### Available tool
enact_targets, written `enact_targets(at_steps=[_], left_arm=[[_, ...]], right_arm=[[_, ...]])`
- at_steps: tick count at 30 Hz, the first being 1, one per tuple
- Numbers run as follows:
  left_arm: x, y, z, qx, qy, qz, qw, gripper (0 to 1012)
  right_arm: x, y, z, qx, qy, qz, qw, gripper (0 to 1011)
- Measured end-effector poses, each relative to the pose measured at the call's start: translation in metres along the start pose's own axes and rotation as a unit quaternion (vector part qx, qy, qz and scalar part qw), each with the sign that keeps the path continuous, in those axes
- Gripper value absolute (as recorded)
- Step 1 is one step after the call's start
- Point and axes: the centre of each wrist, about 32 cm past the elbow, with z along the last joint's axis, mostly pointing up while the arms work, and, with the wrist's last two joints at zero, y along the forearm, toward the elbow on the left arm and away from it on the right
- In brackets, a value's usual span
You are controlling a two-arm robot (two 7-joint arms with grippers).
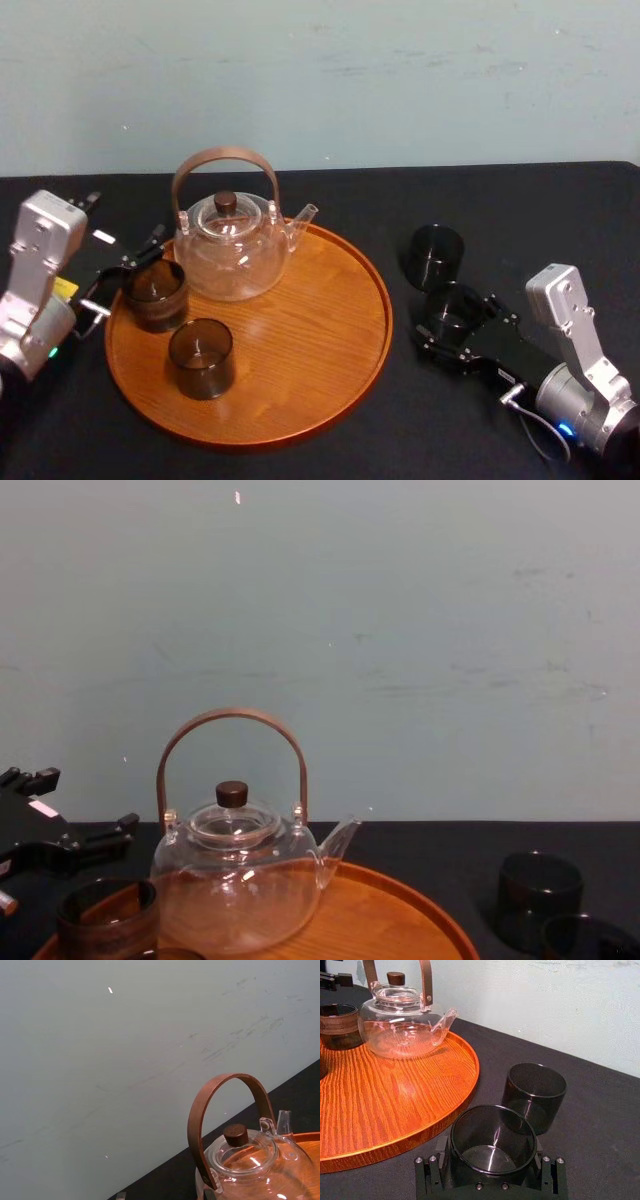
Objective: Pick up the glass from the table and place it on the tray.
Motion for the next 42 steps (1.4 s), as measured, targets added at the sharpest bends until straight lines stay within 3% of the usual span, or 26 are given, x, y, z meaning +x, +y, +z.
enact_targets(at_steps=[8,13,29,42], left_arm=[[0.0,0.0,0.0,0.0,0.0,0.0,1.0,1002],[0.0,0.0,0.0,0.0,0.0,0.0,1.0,1001],[0.0,0.0,0.0,0.0,0.0,0.0,1.0,1001],[0.0,0.0,0.0,0.0,0.0,0.0,1.0,1002]], right_arm=[[-0.0001,-0.001,0.0,0.0,-0.001,0.0,1.0,996],[-0.0002,-0.001,0.0,0.001,-0.001,0.0,1.0,912],[-0.0002,-0.001,0.0,0.001,0.0,0.002,1.0,909],[-0.0088,0.0,0.017,0.029,-0.015,0.028,0.9991,909]])
